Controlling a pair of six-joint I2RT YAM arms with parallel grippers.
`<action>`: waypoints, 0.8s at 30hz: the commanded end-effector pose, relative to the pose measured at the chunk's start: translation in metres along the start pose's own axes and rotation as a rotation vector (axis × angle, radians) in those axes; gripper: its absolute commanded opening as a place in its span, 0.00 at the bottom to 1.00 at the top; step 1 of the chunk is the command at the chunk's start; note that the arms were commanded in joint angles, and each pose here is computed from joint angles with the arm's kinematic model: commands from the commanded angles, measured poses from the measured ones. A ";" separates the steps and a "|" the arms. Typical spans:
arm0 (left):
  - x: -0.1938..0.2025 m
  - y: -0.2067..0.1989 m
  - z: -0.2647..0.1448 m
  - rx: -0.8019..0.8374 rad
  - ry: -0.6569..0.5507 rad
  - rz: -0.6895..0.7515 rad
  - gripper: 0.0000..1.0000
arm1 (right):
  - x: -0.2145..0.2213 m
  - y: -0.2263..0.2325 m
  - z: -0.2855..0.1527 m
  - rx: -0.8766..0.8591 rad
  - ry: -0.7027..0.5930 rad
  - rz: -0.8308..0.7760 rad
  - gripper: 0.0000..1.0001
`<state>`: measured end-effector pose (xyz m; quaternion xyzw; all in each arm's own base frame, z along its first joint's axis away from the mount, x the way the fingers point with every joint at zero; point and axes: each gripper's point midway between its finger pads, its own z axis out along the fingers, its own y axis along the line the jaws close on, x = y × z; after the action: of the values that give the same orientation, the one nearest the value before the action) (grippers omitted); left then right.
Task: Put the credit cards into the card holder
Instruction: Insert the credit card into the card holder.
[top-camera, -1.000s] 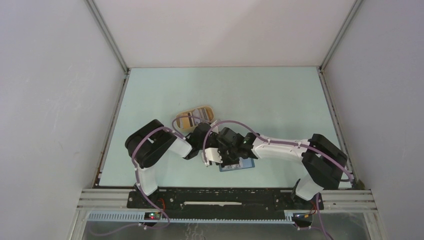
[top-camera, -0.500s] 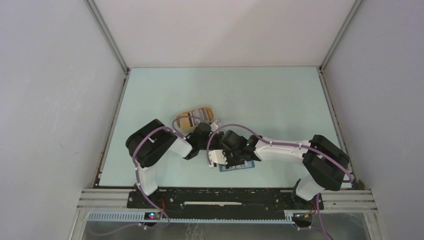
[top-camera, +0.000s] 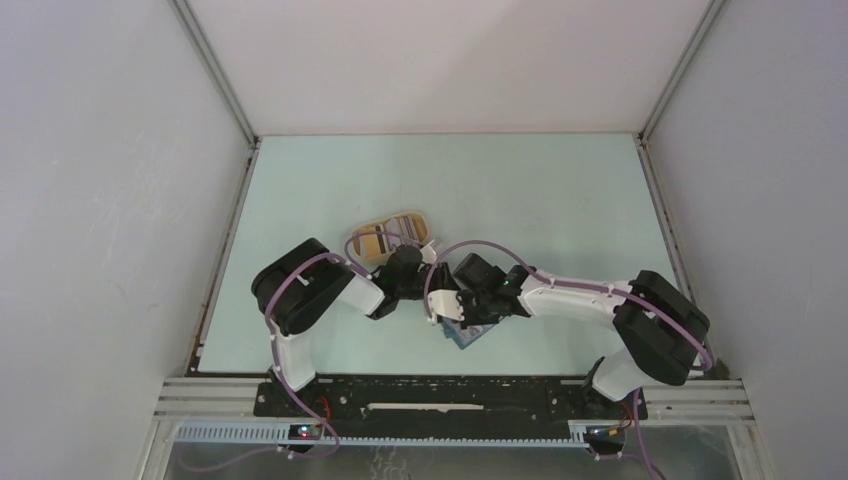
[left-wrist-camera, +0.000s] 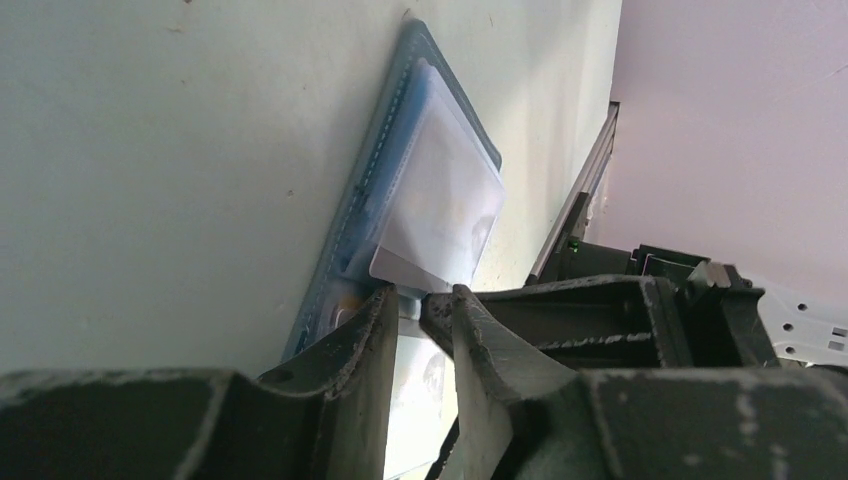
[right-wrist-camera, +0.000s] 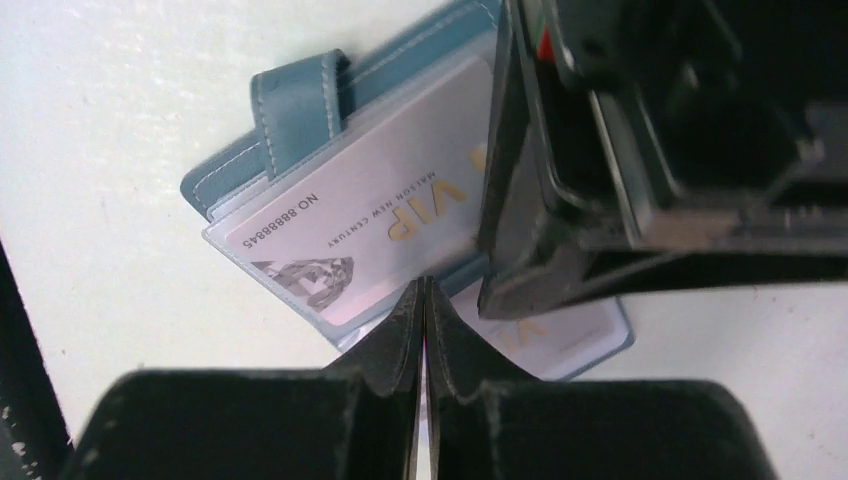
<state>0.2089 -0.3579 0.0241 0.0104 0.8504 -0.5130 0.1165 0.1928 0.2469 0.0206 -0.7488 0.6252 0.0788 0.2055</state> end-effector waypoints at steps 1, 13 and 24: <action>0.015 0.037 -0.006 -0.124 0.026 -0.036 0.33 | 0.014 0.003 -0.016 -0.001 0.021 0.069 0.11; 0.001 0.018 -0.018 -0.106 -0.042 0.018 0.39 | -0.025 0.016 -0.076 -0.192 -0.250 0.232 0.32; -0.018 0.002 -0.056 -0.173 -0.173 0.174 0.43 | -0.030 -0.034 -0.149 -0.104 -0.474 0.485 0.57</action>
<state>0.2087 -0.3245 0.0393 0.0071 0.8710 -0.4589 0.1753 0.1958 0.2175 0.1328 -0.5938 0.7123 0.2768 0.2517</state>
